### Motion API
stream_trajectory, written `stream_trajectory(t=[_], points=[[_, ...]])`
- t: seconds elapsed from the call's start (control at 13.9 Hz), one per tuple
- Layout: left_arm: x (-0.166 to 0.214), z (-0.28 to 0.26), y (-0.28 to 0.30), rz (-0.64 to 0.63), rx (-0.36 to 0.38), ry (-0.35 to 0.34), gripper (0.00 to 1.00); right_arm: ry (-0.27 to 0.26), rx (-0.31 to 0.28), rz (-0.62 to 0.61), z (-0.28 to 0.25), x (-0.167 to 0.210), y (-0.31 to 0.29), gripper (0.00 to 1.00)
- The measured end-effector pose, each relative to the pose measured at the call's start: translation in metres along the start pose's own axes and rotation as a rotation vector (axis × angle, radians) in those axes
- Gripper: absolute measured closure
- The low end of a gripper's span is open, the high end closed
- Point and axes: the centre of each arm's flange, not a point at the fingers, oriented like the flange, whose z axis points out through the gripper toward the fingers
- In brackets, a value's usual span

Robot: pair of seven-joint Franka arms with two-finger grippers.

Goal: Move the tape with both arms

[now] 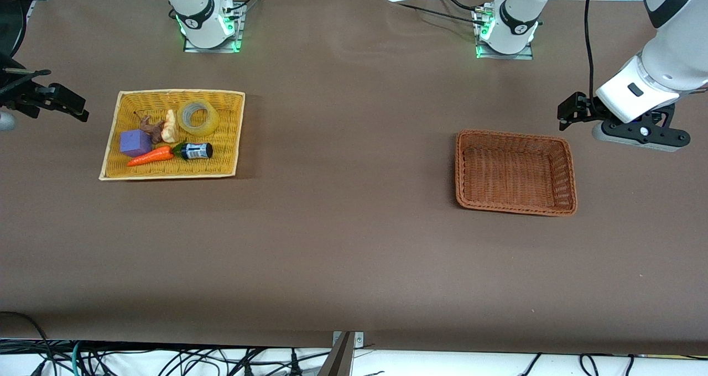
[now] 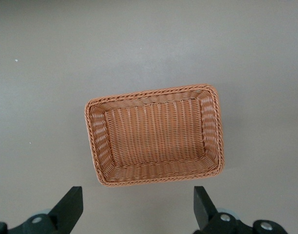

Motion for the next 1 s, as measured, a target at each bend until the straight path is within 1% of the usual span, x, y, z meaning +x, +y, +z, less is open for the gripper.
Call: stream_trajectory(t=[1.0], points=[[-0.0001, 0.0001, -0.0012, -0.002, 0.0, 0.0, 0.0, 0.009, 0.0, 0.001, -0.0013, 0.001, 0.0003, 0.0]])
